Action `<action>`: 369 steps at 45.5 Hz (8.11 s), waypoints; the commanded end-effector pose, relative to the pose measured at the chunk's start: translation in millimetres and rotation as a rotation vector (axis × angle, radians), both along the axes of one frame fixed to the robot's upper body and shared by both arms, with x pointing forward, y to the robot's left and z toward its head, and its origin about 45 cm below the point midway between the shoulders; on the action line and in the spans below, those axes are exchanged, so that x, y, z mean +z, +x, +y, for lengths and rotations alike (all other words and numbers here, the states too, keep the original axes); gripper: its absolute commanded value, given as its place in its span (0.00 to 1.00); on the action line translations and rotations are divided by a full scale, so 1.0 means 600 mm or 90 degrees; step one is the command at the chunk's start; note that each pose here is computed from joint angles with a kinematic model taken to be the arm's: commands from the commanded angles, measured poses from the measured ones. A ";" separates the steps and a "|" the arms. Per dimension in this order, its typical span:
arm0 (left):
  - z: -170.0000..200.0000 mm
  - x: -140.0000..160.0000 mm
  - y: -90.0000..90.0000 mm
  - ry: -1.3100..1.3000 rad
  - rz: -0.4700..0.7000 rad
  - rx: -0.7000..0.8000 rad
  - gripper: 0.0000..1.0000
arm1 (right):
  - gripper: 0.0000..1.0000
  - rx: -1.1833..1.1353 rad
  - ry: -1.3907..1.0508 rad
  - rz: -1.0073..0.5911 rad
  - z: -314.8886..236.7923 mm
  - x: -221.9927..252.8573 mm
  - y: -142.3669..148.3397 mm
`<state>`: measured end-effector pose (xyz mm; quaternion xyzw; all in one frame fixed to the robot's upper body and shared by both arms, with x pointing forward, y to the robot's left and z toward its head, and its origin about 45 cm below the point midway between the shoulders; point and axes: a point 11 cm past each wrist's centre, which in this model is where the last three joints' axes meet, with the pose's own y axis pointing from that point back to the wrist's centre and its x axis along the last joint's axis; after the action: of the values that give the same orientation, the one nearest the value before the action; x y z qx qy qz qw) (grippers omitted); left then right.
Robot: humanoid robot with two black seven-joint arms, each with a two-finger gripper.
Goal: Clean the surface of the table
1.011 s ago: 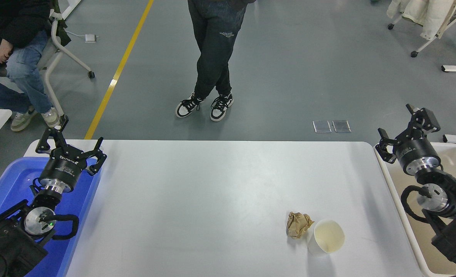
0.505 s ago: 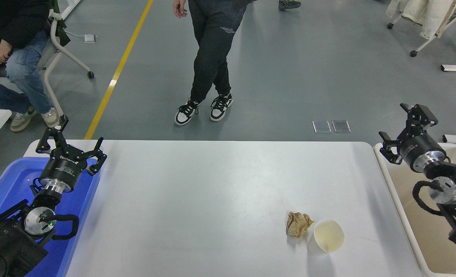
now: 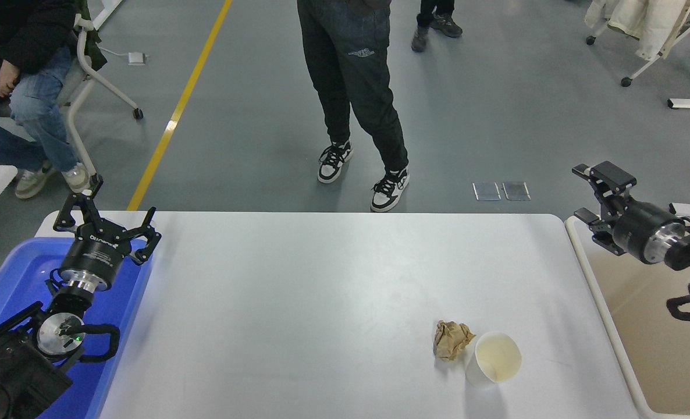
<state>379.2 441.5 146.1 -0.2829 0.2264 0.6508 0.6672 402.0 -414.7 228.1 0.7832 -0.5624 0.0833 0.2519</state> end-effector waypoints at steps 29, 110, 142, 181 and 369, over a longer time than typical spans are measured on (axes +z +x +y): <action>0.000 0.000 0.000 0.000 -0.001 -0.001 1.00 | 1.00 0.556 -0.505 -0.017 0.151 0.007 -0.130; -0.001 0.000 0.000 -0.001 0.000 -0.001 1.00 | 0.96 0.754 -0.695 0.067 0.146 -0.171 -0.173; -0.001 0.000 0.000 -0.002 -0.001 0.000 1.00 | 0.00 0.752 -0.681 0.073 0.139 -0.172 -0.165; -0.001 0.000 0.000 -0.001 0.000 -0.001 1.00 | 0.00 0.706 -0.715 -0.013 0.094 0.070 -0.151; 0.000 0.000 0.000 0.000 -0.001 -0.001 1.00 | 1.00 -0.520 -0.206 0.175 -0.342 -0.200 -0.212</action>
<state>379.2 441.5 146.2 -0.2834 0.2264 0.6503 0.6675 273.2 -610.2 96.5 0.4681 -0.7288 -0.0273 0.4990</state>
